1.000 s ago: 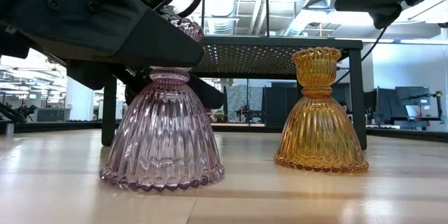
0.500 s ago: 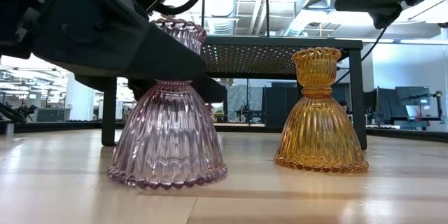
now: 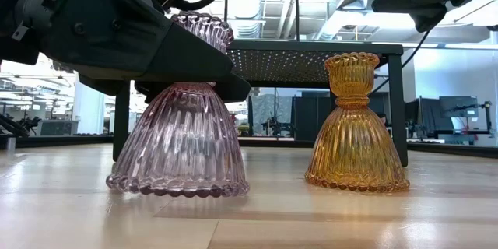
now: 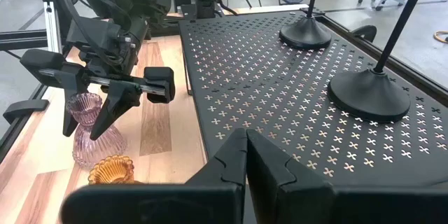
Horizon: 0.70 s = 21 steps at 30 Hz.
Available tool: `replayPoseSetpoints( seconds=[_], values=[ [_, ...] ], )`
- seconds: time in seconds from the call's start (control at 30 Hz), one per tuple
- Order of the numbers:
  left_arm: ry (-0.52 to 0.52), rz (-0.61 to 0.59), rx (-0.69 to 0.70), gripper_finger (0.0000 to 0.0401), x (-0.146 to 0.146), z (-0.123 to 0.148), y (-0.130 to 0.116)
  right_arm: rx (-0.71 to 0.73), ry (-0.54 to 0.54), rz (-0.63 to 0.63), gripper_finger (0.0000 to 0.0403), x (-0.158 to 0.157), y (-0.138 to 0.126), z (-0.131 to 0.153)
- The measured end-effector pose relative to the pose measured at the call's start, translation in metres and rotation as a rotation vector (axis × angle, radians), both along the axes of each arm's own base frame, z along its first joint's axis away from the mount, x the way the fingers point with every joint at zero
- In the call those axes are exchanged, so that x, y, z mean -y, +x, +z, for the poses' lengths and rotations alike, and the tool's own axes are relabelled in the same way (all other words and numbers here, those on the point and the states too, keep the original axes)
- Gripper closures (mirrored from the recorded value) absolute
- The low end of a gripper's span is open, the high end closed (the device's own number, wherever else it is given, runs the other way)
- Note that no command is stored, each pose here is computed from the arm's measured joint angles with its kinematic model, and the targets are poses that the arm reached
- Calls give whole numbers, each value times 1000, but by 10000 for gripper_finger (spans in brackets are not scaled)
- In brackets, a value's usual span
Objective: Pick & Place candle stick holders
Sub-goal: Put the pink glass candle holder on the shelf
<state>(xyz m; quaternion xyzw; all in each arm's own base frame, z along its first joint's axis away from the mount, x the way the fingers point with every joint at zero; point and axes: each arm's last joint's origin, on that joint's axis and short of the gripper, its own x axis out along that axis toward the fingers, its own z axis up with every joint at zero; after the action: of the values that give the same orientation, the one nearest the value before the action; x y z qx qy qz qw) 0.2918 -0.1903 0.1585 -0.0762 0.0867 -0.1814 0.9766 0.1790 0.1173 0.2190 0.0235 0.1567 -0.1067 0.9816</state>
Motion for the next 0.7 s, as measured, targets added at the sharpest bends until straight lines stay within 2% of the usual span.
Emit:
replayPoseSetpoints(
  seconds=[0.1, 0.3, 0.5, 0.7],
  values=[
    [-7, 0, -4, 255, 0, 0, 0, 0, 0, 0, 403, 0, 0, 0],
    [-11, -6, -10, 274, -1, 8, -3, 0, 0, 0, 403, 0, 0, 0],
    [-40, -25, 18, 258, -3, 42, -17, -1, 0, 0, 403, 0, 0, 0],
    [-31, -28, 58, 272, -16, 85, -38, -2, 0, 1, 403, 0, 0, 0]
  ],
)
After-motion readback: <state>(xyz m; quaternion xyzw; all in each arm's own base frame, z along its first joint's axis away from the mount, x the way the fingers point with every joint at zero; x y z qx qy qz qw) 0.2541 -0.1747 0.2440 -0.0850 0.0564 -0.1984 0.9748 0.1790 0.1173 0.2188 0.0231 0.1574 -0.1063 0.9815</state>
